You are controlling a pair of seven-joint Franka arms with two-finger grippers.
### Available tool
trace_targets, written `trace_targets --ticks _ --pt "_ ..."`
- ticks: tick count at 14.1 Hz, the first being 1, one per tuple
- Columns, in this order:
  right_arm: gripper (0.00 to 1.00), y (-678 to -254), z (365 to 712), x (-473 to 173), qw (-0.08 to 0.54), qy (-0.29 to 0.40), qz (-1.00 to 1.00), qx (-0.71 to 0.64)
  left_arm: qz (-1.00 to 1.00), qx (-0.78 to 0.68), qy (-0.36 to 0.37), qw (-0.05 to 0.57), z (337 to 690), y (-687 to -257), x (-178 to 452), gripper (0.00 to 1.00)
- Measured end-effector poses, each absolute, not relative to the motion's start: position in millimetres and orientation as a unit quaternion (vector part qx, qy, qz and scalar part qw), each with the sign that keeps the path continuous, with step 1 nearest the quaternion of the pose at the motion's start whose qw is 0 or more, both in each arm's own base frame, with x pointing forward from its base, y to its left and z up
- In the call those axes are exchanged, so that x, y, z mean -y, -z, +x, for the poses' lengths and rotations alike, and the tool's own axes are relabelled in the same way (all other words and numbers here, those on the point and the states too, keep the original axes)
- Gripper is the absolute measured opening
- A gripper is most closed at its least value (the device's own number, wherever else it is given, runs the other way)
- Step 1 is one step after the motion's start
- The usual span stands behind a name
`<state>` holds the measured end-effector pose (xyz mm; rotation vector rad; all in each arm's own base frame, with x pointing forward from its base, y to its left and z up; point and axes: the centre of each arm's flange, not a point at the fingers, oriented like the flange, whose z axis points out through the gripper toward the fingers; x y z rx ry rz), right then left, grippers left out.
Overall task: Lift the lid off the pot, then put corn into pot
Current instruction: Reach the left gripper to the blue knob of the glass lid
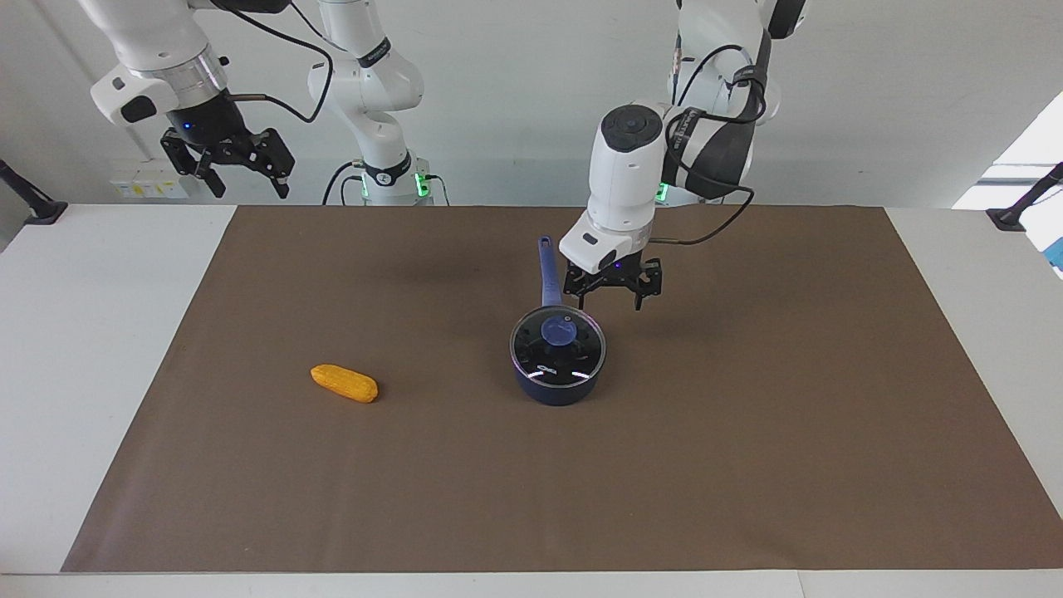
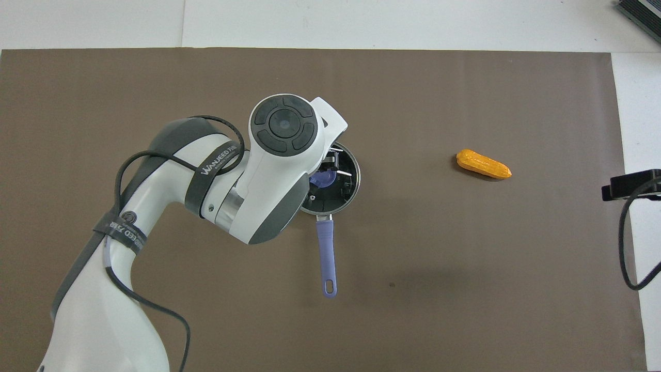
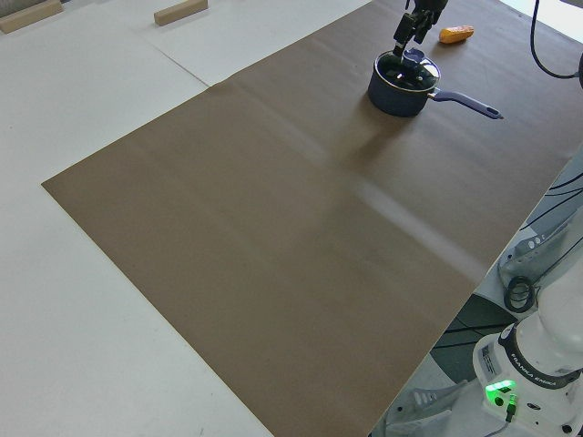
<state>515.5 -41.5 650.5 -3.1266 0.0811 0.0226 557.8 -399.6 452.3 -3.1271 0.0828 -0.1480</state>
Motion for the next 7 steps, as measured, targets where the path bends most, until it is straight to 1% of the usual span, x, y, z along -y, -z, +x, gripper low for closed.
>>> trace_targets --ticks 4,7 --pt "1.00 -650 515 42 0.007 -0.008 -1.000 -0.026 -0.998 -0.023 0.050 0.002 561 -440 411 1.00" --pt "1.00 -650 515 42 0.007 -0.008 -1.000 -0.026 -0.998 -0.027 0.047 0.004 554 -433 423 1.00"
